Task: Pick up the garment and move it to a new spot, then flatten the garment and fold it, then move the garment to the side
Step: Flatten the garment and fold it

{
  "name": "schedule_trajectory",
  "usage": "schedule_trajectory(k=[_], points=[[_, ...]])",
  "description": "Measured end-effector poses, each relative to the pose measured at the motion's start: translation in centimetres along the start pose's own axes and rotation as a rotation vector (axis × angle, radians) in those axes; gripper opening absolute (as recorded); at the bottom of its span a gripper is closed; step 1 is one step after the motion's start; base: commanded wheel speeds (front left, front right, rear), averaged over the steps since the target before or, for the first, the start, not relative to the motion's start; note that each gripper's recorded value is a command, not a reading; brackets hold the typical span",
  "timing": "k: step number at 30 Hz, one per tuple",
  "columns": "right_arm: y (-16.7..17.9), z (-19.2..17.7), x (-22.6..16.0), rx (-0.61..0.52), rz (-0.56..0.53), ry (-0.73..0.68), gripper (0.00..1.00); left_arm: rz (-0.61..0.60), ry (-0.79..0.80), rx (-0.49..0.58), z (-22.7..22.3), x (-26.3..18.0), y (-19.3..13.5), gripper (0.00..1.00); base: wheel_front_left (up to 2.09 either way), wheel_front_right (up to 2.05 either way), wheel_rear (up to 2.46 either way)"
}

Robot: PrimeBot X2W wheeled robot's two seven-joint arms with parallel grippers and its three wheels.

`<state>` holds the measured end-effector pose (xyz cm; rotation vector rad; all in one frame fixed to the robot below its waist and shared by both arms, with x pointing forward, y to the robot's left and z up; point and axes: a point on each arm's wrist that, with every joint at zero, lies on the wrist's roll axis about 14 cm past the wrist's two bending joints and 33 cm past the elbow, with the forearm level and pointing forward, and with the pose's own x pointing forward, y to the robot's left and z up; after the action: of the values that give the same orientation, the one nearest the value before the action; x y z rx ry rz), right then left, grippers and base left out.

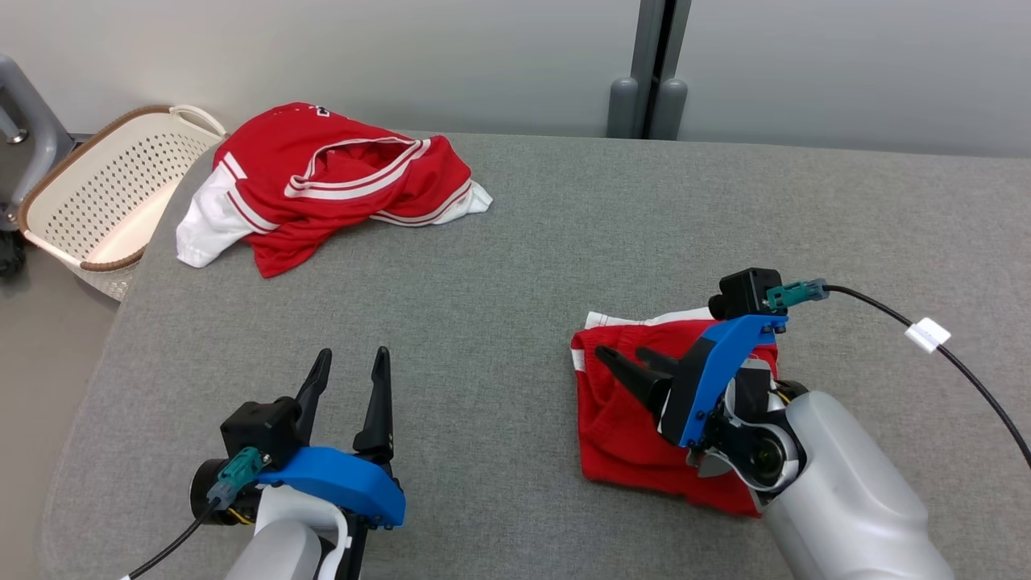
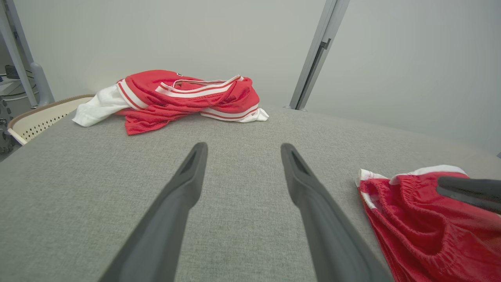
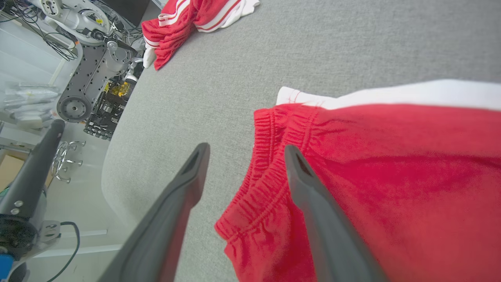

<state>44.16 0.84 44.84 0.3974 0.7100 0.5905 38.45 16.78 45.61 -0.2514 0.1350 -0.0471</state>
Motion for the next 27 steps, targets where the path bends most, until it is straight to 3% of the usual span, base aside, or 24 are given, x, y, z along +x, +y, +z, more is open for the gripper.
schedule_trajectory(k=[4, 8, 18, 27], points=[[1.9, 0.9, -0.1, 0.029, 0.066, -0.046, 1.00, -0.021, -0.005, 0.000, 0.2, 0.3, -0.7, 1.00, 0.00, 0.00, 0.00], [1.6, 2.9, -0.8, 0.006, 0.052, -0.150, 1.00, -0.046, -0.012, 0.002, 0.3, 0.9, -1.6, 1.00, 0.00, 0.00, 0.00], [-5.6, 8.3, -6.4, -0.226, -0.193, -0.480, 1.00, -0.093, -0.028, 0.006, 0.8, 2.5, -4.1, 1.00, 0.00, 0.00, 0.00], [-10.4, 6.4, -11.6, -0.262, -0.374, -0.653, 1.00, -0.077, -0.033, 0.019, 0.7, 2.6, -4.0, 1.00, 0.00, 0.00, 0.00]])
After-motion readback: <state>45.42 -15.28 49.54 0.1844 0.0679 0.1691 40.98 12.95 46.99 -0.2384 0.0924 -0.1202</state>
